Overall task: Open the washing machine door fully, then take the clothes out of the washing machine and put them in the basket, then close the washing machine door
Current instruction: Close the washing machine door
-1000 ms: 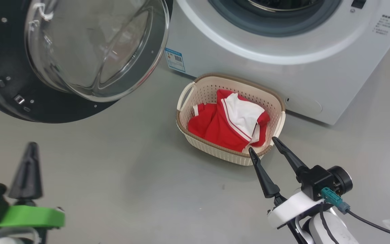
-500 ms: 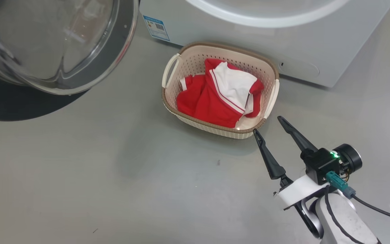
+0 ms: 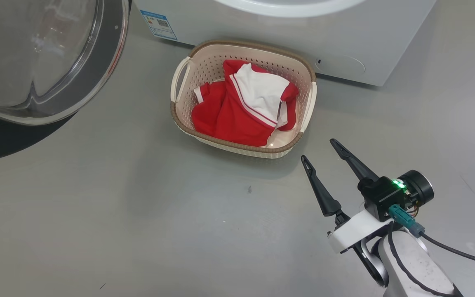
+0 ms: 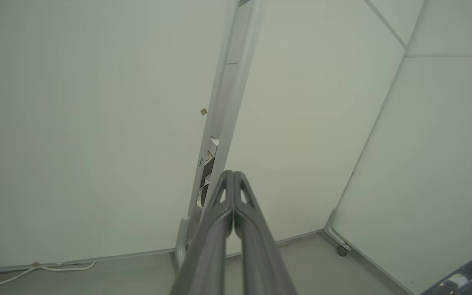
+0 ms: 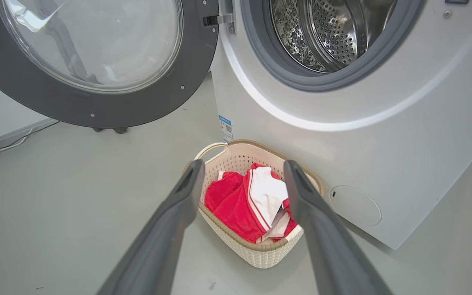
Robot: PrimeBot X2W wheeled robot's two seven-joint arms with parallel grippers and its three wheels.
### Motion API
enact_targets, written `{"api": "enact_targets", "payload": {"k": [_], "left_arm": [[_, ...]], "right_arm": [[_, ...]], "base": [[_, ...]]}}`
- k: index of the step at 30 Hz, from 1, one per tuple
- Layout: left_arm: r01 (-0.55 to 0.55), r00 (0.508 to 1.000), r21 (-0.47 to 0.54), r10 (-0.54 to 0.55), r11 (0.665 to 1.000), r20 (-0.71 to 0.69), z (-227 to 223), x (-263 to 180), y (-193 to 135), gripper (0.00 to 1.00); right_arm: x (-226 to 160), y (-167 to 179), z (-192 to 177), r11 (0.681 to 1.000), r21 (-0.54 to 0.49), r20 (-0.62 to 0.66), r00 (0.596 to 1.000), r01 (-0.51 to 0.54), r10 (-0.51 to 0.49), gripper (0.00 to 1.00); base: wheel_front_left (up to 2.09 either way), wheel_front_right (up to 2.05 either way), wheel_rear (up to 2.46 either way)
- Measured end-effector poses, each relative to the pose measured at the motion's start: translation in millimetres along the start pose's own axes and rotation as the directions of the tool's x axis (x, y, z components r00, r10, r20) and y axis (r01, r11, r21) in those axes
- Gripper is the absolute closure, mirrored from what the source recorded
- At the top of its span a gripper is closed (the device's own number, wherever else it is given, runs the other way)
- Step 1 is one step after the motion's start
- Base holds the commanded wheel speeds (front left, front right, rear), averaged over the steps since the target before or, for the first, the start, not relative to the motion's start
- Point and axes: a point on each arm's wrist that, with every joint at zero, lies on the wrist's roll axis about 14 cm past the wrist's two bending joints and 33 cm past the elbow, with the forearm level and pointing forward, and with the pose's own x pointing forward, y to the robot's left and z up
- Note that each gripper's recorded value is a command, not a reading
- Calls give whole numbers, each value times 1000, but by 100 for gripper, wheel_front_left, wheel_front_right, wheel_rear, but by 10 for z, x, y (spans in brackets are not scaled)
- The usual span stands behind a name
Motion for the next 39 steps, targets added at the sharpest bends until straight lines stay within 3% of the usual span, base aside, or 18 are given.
{"api": "enact_targets", "payload": {"k": [5, 9, 16, 23, 28, 39], "left_arm": [[-162, 982, -226, 134, 961, -136, -302, 80, 189, 100], [-284, 952, -398, 206, 872, -227, -478, 111, 277, 100], [-335, 931, -578, 168, 744, -324, -696, 178, 118, 100], [-420, 890, -636, 158, 647, -427, -971, 117, 112, 100], [-439, 868, -655, 101, 615, -486, -1111, 104, -33, 100], [-500, 785, -634, 0, 590, -619, -1477, -40, -259, 100]], "right_arm": [[-48, -26, -26, 1000, -2, -11, 1000, 12, -12, 0], [-76, -26, -21, 1000, -4, -13, 1000, 12, -12, 0], [-111, -88, 16, 999, -12, -8, 999, 34, -34, 0], [-118, -103, 25, 999, -14, -6, 999, 39, -39, 0], [-124, -106, 24, 999, -15, -8, 999, 41, -41, 0], [-130, -110, 23, 999, -14, -9, 999, 45, -45, 0]], "base": [[0, 0, 0], [0, 0, 0], [0, 0, 0], [0, 0, 0], [0, 0, 0], [0, 0, 0]]}}
